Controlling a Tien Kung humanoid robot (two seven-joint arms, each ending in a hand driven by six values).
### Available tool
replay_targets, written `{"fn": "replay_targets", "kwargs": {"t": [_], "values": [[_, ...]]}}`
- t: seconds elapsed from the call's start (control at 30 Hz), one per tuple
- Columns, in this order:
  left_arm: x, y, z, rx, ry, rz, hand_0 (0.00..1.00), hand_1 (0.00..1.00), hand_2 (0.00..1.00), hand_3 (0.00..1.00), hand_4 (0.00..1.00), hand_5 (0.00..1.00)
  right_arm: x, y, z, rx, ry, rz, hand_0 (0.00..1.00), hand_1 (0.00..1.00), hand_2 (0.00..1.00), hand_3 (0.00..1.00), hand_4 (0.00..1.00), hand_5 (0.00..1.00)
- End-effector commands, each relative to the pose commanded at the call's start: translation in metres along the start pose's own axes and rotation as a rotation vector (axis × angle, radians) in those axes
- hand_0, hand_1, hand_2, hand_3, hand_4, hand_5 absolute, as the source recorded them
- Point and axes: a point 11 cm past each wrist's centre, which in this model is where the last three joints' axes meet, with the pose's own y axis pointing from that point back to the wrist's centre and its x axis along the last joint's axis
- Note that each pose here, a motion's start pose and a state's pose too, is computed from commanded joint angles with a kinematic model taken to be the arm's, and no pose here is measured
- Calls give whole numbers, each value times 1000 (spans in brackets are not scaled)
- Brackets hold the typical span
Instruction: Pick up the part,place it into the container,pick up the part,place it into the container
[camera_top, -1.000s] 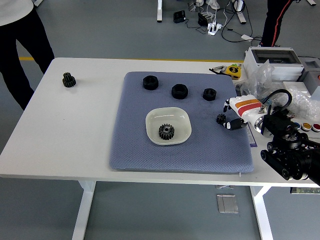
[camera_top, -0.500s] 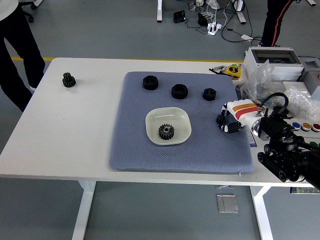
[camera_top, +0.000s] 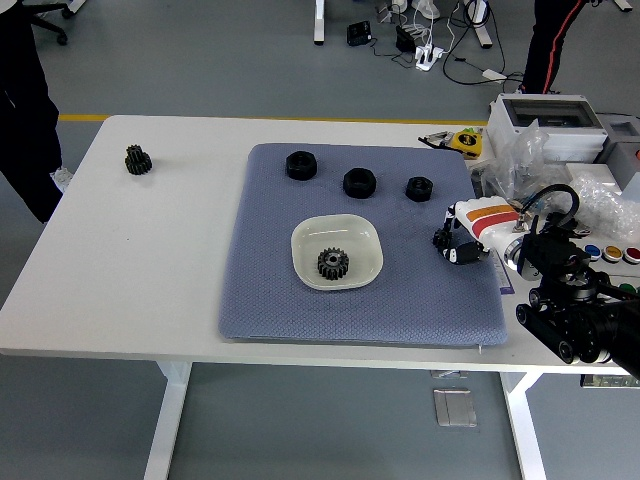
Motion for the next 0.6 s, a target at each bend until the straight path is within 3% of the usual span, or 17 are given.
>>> {"fn": "replay_targets", "kwargs": {"t": [0.27, 0.6], "values": [[0, 0, 1, -2, 2, 0, 636, 649, 643, 570, 648, 554, -3, 1, -2, 2, -9, -4, 241, 431, 512, 513, 718, 359], [0, 0, -1, 0, 1, 0, 635, 648, 644, 569, 648, 557, 9, -1, -7, 25, -9, 28, 189, 407, 496, 508, 705, 362]]}}
